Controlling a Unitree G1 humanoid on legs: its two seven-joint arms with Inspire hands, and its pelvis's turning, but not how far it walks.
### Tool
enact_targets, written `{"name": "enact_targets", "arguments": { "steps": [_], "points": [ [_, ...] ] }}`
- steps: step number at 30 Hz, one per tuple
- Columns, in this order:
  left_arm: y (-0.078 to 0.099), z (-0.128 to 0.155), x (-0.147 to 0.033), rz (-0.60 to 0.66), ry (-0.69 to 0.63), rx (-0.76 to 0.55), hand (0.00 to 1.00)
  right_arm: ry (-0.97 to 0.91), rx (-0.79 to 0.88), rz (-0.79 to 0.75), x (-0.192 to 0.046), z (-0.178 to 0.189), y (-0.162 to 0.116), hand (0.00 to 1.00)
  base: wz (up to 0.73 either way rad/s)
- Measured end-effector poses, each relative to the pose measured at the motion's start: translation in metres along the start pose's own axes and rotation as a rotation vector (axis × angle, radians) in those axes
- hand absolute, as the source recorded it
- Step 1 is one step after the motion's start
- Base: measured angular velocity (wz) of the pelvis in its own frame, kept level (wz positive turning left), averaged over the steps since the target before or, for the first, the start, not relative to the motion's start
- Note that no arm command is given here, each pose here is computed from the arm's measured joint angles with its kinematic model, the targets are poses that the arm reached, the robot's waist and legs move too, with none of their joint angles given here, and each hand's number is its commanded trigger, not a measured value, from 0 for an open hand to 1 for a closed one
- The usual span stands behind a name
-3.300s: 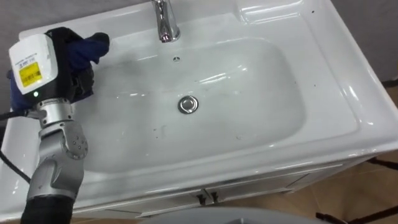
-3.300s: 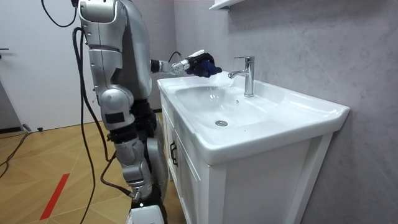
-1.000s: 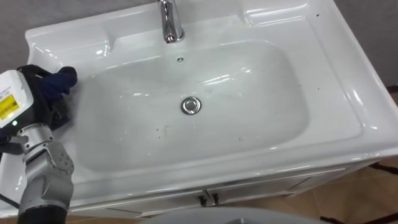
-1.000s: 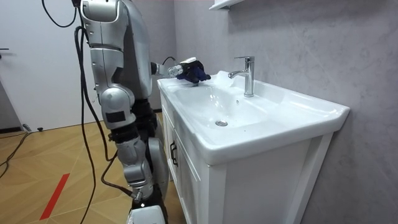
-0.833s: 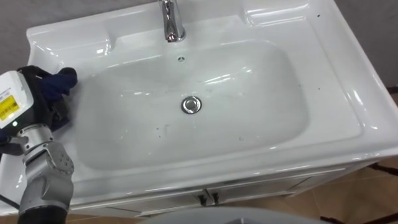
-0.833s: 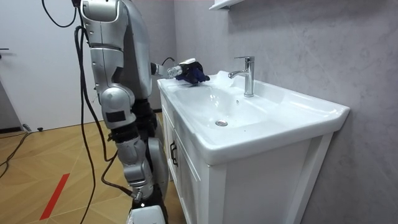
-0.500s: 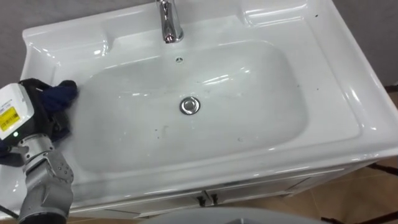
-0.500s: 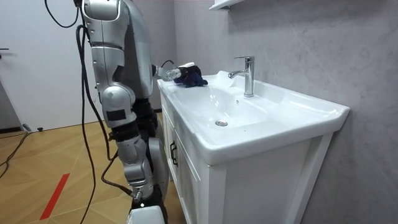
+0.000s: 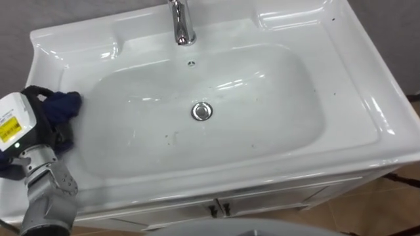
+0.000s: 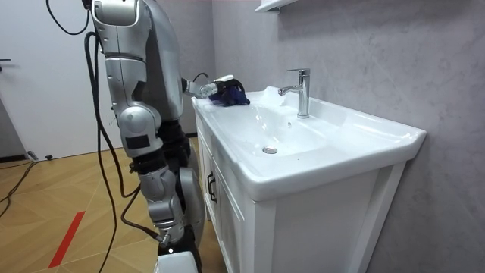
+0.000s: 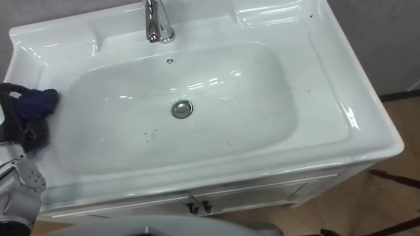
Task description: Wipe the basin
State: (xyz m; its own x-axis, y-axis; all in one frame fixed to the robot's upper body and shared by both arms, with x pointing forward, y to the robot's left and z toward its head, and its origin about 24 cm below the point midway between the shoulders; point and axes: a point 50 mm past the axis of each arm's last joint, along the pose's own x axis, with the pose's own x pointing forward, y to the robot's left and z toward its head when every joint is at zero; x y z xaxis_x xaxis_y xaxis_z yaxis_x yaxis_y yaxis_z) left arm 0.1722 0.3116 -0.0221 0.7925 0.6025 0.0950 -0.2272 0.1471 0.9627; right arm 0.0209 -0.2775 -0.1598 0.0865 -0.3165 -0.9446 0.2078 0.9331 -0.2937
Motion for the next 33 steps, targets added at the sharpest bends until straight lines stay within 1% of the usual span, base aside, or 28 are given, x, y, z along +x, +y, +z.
{"name": "enact_targets", "arguments": {
  "steps": [8, 12, 15, 21, 22, 24, 25, 26, 33],
  "points": [
    [0.001, 0.001, 0.001, 0.014, -0.003, -0.003, 0.0, -0.004, 0.0, -0.005, 0.0, 0.001, 0.0, 0.0, 0.0],
    [0.011, 0.01, 0.005, 0.066, -0.035, -0.032, 0.0, -0.002, -0.007, -0.015, 0.0, 0.0, -0.001, 0.0, 0.04],
    [0.015, 0.015, 0.008, 0.091, -0.05, -0.044, 0.0, -0.006, -0.008, -0.014, 0.0, 0.001, -0.001, 0.0, 0.01],
    [0.017, 0.017, 0.01, 0.101, -0.054, -0.048, 0.0, -0.006, -0.007, -0.013, 0.0, 0.001, -0.001, 0.0, 0.01],
    [0.017, 0.017, 0.01, 0.101, -0.054, -0.048, 0.05, -0.006, -0.008, -0.013, 0.0, 0.001, -0.001, 0.0, 0.0],
    [0.017, 0.017, 0.01, 0.101, -0.054, -0.048, 0.02, -0.007, -0.011, -0.013, 0.0, 0.002, -0.001, 0.0, 0.0],
    [0.017, 0.017, 0.01, 0.101, -0.054, -0.048, 0.1, -0.008, -0.014, -0.012, 0.0, 0.002, -0.001, 0.0, 0.0],
    [0.017, 0.017, 0.01, 0.101, -0.054, -0.048, 1.0, -0.008, -0.016, -0.012, 0.0, 0.002, -0.001, 0.0, 0.0],
    [0.016, 0.017, 0.01, 0.101, -0.053, -0.047, 1.0, 0.0, -0.023, -0.014, 0.0, 0.0, -0.001, 0.0, 0.0]
  ]
}}
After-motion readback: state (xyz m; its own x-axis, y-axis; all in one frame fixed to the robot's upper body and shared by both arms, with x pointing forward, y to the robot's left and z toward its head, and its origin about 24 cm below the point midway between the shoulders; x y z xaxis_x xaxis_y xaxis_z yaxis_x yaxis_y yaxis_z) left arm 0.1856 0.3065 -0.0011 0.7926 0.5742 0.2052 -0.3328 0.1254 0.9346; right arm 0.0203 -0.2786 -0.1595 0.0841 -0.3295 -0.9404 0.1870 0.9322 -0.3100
